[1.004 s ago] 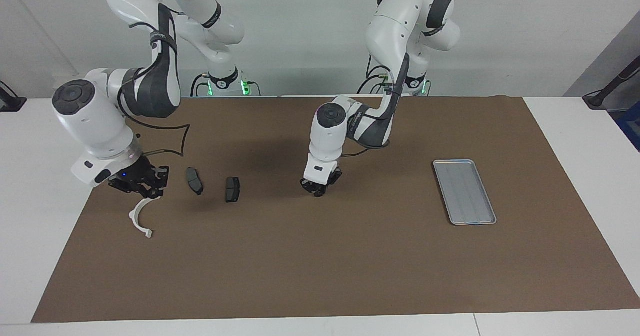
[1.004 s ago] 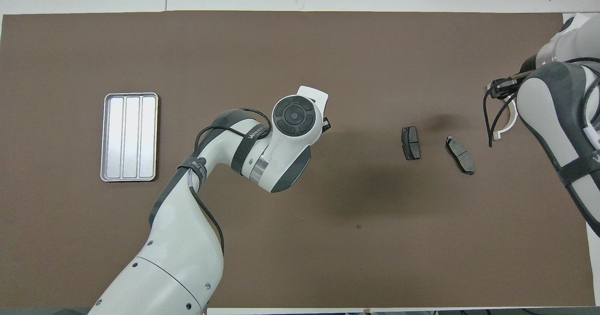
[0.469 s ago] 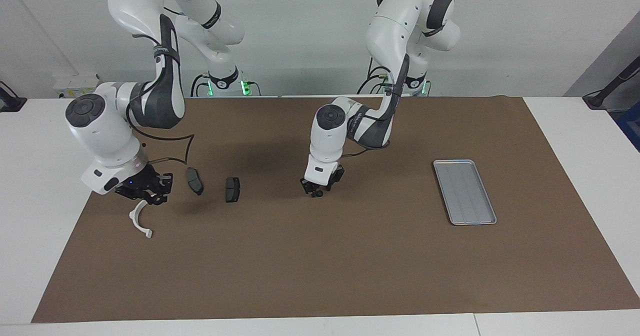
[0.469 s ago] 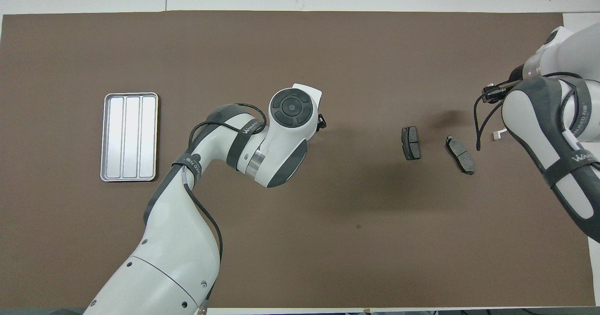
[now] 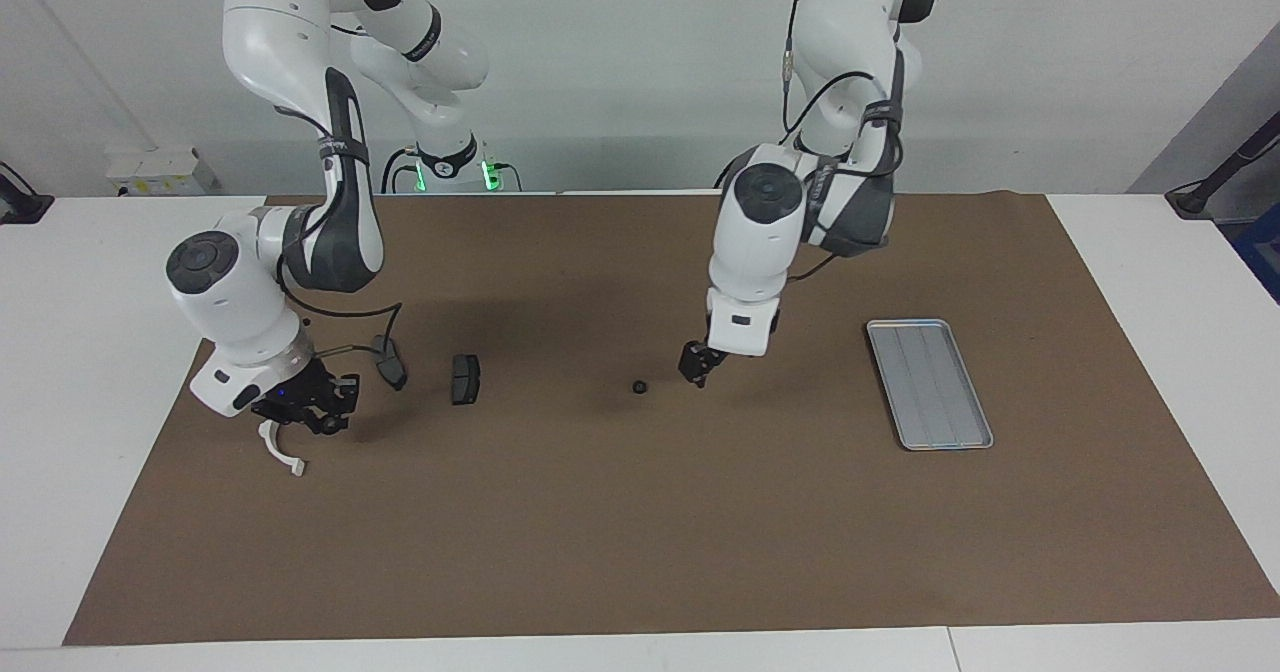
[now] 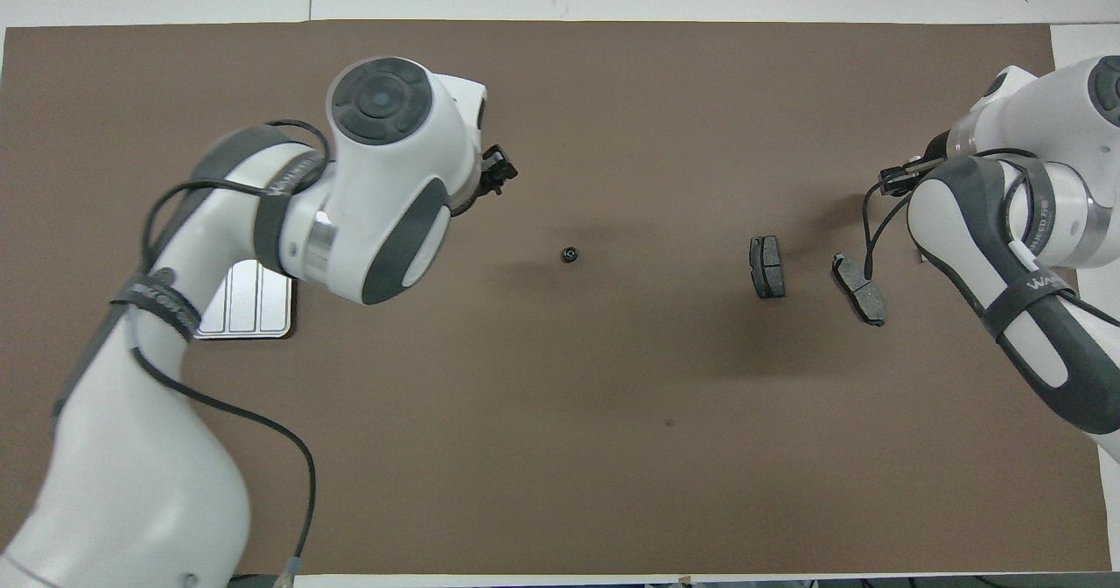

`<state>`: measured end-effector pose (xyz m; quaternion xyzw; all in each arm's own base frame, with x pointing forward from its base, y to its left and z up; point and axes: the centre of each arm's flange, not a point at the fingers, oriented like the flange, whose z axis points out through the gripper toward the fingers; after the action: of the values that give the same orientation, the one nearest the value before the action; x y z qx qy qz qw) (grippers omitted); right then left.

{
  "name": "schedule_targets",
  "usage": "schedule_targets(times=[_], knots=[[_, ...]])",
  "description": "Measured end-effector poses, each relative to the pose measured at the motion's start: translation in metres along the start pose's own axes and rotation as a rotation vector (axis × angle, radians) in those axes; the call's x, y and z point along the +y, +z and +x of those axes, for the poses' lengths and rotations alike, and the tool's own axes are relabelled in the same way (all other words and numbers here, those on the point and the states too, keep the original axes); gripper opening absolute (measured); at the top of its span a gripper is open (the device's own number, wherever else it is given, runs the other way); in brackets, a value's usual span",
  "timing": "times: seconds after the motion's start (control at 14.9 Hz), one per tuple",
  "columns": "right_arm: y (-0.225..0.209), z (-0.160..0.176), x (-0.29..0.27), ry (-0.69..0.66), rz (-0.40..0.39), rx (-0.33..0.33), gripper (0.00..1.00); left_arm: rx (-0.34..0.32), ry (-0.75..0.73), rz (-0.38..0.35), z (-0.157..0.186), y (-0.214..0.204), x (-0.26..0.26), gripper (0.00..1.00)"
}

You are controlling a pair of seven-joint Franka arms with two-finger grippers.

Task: Place bearing gear from tray to pile
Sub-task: 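Withdraw the left gripper to rest while the right gripper moves toward center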

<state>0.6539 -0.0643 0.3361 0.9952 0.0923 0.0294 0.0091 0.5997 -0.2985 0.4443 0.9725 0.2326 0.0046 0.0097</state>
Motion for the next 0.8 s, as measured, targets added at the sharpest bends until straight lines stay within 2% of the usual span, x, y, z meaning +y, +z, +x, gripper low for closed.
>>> schedule_targets(times=[0.13, 0.27, 0.47, 0.8], knots=[[0.011, 0.000, -0.002, -0.003, 0.002, 0.005, 0.35, -0.016, 0.037, 0.010, 0.043, -0.041, -0.061, 1.00], [0.021, 0.000, -0.003, -0.003, 0.005, 0.003, 0.35, -0.045, 0.082, 0.025, 0.068, -0.068, -0.112, 1.00], [0.031, 0.000, -0.003, -0.004, 0.010, -0.007, 0.35, -0.086, 0.130, 0.042, 0.081, -0.092, -0.158, 1.00], [0.037, -0.001, -0.003, -0.004, 0.012, -0.012, 0.35, -0.101, 0.165, 0.026, 0.082, -0.152, -0.236, 1.00]])
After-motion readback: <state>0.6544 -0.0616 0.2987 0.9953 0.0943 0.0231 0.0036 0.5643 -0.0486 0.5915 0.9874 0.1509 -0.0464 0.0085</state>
